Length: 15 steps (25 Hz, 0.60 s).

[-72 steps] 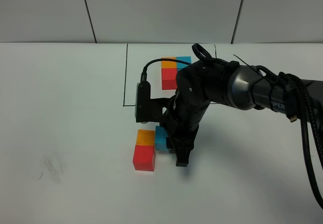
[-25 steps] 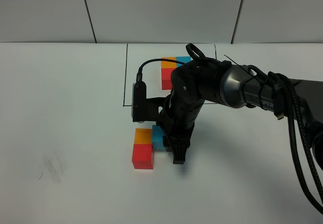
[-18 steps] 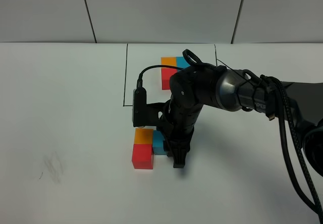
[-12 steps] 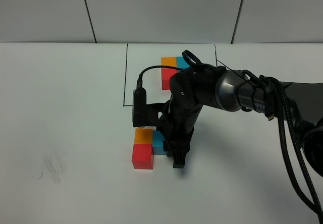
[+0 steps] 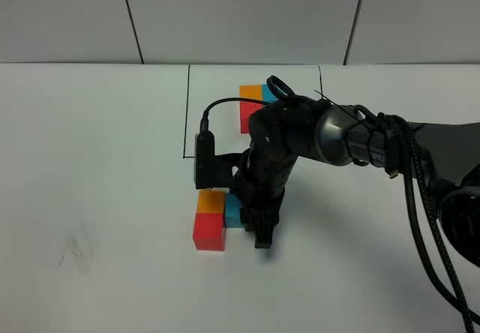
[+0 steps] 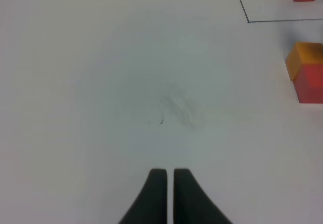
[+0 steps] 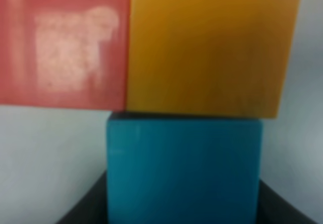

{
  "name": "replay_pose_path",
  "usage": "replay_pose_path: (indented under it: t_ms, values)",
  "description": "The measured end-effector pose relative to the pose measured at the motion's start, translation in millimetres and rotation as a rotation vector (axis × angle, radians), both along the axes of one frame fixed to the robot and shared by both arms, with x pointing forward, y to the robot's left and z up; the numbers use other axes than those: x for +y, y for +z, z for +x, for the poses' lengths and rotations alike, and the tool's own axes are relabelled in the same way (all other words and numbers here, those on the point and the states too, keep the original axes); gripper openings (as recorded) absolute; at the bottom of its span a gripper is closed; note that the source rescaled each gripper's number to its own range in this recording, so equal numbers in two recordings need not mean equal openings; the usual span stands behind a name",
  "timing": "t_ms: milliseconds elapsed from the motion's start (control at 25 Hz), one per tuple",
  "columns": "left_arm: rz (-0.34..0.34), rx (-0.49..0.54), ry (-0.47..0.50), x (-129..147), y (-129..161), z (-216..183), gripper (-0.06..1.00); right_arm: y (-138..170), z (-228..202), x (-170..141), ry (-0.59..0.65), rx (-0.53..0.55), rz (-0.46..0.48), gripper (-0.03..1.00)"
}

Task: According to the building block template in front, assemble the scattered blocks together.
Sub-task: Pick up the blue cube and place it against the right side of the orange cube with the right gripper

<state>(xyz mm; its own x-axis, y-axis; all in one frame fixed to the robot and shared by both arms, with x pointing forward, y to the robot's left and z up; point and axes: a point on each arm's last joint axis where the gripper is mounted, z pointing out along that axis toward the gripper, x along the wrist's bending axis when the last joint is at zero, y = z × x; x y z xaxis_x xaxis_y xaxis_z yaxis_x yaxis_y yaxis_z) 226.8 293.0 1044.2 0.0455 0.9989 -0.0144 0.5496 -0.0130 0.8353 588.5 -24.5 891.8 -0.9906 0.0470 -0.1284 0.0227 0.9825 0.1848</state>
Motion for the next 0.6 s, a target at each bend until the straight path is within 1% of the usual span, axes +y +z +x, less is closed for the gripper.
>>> replay_pose_path:
  t_ms: [320, 600]
  values:
    - [-0.001, 0.000, 0.000, 0.0, 0.0, 0.0, 0.01, 0.5, 0.6, 0.4, 0.000, -0.004, 0.003, 0.52]
    - [-0.001, 0.000, 0.001, 0.0, 0.0, 0.0, 0.01, 0.6, 0.8, 0.6, -0.026, -0.002, 0.009, 0.52]
